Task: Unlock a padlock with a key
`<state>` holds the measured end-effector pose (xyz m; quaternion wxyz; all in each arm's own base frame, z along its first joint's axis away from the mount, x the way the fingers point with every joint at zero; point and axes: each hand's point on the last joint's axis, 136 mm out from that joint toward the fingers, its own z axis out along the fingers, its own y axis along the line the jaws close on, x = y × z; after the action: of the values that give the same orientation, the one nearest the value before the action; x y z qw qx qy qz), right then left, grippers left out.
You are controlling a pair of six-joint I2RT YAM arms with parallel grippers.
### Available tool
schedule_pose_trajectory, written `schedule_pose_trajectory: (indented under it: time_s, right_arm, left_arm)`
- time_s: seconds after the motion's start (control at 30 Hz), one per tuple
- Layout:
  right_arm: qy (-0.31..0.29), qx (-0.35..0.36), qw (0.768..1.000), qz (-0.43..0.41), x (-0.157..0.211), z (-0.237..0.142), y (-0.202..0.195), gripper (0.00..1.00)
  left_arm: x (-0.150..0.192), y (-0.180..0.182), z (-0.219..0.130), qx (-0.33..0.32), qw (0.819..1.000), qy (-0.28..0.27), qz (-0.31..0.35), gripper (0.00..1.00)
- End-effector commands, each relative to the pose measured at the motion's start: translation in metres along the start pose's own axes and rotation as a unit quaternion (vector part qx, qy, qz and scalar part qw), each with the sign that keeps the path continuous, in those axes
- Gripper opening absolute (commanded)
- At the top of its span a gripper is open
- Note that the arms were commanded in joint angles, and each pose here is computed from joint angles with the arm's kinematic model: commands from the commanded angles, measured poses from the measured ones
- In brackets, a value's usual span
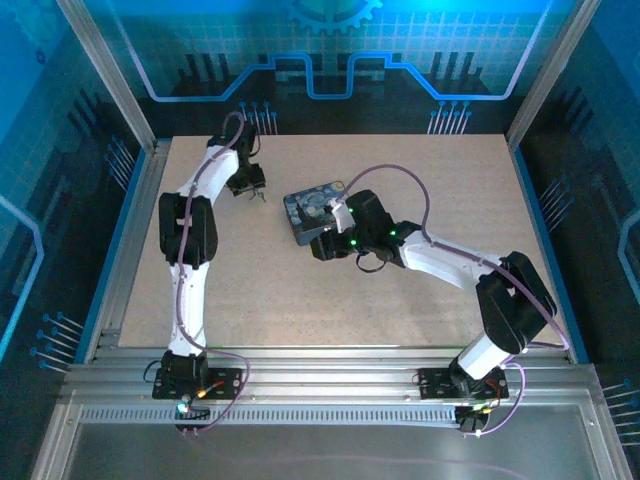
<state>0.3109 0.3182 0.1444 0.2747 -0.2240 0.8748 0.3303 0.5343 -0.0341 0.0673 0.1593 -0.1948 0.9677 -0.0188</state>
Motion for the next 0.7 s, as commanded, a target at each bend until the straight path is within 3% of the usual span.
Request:
schedule_pose_trajectory:
  time_s: [0.0,0.17,0.53,0.67]
  right_arm:
    - [-0.009,-0.004,1.000,-0.009,0.000,-0.005,0.008,0.57]
    - [-0.005,-0.004,1.000,-0.007,0.001,0.000,0.008,0.57]
    - [0.003,0.004,1.000,-0.005,0.004,0.006,0.005,0.57]
    - [0.004,0.004,1.000,-0.006,0.003,0.008,0.005,0.57]
  left_arm:
    - [-0.014,0.018,-0.026,0.011,0.999,-0.009,0.036,0.49]
    - [-0.010,0.016,-0.006,0.016,0.996,0.001,0.083,0.57]
    - [-0.016,-0.014,0.013,0.092,0.986,0.003,0.139,0.59]
    - [-0.013,-0.015,0.023,0.093,0.984,0.015,0.151,0.55]
